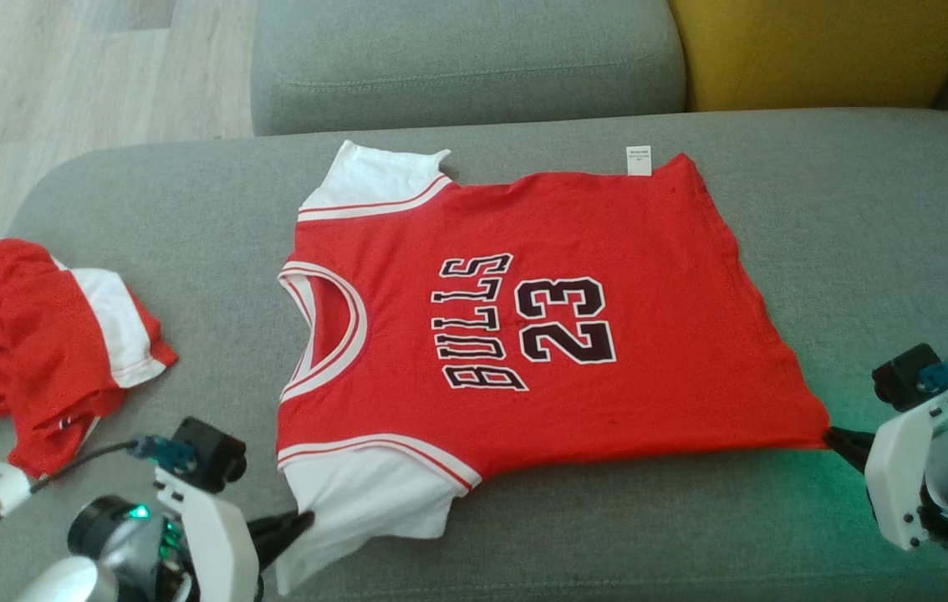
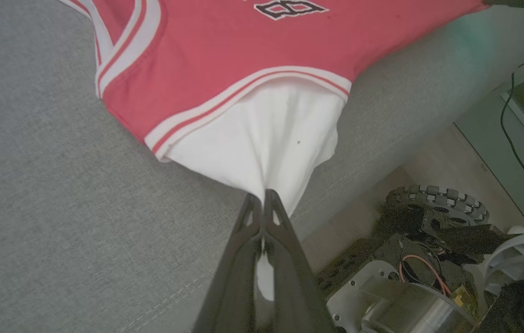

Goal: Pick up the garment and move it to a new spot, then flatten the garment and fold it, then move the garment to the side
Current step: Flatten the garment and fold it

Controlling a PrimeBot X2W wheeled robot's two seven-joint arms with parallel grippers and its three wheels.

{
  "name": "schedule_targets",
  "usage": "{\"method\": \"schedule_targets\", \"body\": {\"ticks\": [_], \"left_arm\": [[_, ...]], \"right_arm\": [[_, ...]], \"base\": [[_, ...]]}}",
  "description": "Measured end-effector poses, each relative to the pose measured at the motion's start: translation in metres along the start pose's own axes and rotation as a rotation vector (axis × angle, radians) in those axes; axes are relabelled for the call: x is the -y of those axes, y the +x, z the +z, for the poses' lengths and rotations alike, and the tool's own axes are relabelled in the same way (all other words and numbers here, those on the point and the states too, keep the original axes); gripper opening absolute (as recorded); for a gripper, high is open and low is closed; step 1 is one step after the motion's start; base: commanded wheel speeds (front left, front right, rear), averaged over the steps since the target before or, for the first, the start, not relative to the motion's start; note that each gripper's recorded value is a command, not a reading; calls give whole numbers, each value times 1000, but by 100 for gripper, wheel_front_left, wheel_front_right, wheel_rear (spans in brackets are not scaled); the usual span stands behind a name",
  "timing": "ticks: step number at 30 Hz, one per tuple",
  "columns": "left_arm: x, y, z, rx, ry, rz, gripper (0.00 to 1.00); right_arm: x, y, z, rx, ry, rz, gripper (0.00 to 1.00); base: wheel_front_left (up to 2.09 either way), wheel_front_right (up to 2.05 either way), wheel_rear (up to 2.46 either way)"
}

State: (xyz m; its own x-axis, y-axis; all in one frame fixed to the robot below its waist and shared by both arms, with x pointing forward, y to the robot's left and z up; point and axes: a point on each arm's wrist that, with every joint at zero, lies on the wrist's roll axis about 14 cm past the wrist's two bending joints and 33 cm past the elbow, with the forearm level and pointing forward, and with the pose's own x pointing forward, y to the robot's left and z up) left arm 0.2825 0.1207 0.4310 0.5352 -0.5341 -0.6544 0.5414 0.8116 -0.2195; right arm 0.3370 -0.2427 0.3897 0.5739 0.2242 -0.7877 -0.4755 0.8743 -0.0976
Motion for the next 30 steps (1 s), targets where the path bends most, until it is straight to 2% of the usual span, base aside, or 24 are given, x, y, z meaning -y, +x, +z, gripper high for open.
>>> {"method": "schedule_targets", "body": {"ticks": [4, 13, 21, 30], "left_arm": [[-4, -1, 13, 31, 2, 11, 0], [-17, 6, 43, 46, 54, 28, 0], [-49, 33, 81, 27, 104, 73, 0], [-74, 69, 93, -18, 91, 98, 0]], "right_arm": [[0, 1, 5, 16, 18, 7, 0], [27, 6, 52, 90, -37, -46, 0], [40, 35, 87, 104, -75, -57, 0], [43, 64, 100, 97, -90, -48, 0]], "base": [[0, 0, 0], [0, 0, 0], [0, 0, 0], [0, 0, 0]]}}
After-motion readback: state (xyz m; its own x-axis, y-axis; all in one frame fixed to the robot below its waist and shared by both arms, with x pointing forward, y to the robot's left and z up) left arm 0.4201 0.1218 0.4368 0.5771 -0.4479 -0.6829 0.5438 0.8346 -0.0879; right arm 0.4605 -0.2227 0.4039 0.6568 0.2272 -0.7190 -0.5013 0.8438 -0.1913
